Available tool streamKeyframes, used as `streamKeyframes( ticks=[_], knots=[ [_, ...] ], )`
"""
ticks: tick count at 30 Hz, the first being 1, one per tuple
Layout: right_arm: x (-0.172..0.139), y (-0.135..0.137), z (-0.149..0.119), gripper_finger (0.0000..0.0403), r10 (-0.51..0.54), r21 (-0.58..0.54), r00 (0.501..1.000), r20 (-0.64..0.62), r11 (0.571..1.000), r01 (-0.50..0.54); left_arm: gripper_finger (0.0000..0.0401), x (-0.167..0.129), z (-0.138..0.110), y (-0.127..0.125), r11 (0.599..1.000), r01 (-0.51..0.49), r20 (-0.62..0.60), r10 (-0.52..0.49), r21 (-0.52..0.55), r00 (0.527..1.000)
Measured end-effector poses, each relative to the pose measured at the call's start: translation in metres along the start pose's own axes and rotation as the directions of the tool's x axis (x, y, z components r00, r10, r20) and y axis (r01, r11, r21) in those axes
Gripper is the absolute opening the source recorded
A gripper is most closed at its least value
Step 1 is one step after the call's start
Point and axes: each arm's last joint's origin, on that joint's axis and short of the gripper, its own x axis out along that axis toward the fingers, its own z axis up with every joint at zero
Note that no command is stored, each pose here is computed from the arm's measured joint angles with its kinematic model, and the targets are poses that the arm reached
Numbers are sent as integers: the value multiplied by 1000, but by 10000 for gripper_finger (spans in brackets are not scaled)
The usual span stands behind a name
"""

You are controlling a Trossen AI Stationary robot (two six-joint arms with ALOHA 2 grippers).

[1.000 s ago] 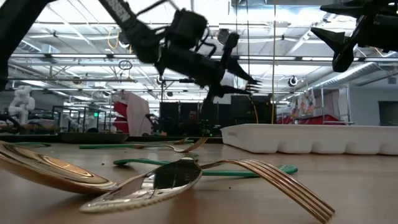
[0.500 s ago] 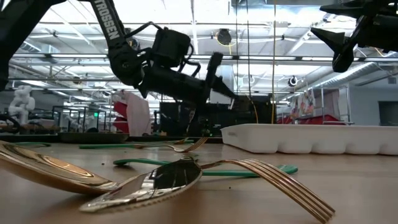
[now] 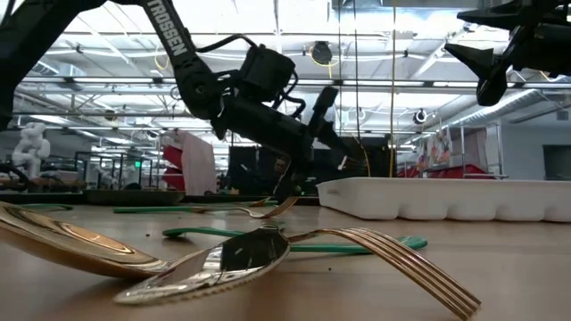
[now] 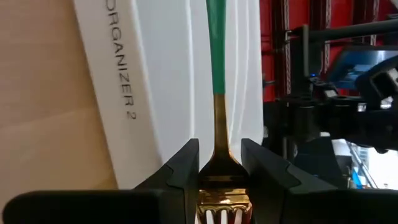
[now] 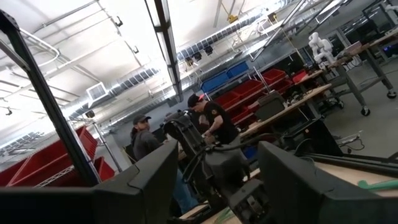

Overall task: Sort silverware
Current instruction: Put the green fork into the white silverware organizer

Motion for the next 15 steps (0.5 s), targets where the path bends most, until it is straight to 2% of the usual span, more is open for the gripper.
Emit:
streamKeyframes(
  ticks=[12, 15],
  knots=[
    [0, 0, 0, 215, 0, -1, 1000, -3, 1000, 0, 108, 0, 0, 3, 999, -35, 15, 35, -17, 999],
    [0, 0, 0, 215, 0, -1, 1000, -3, 1000, 0, 150, 0, 1, 3, 999, -41, 21, 41, -19, 999]
  ],
)
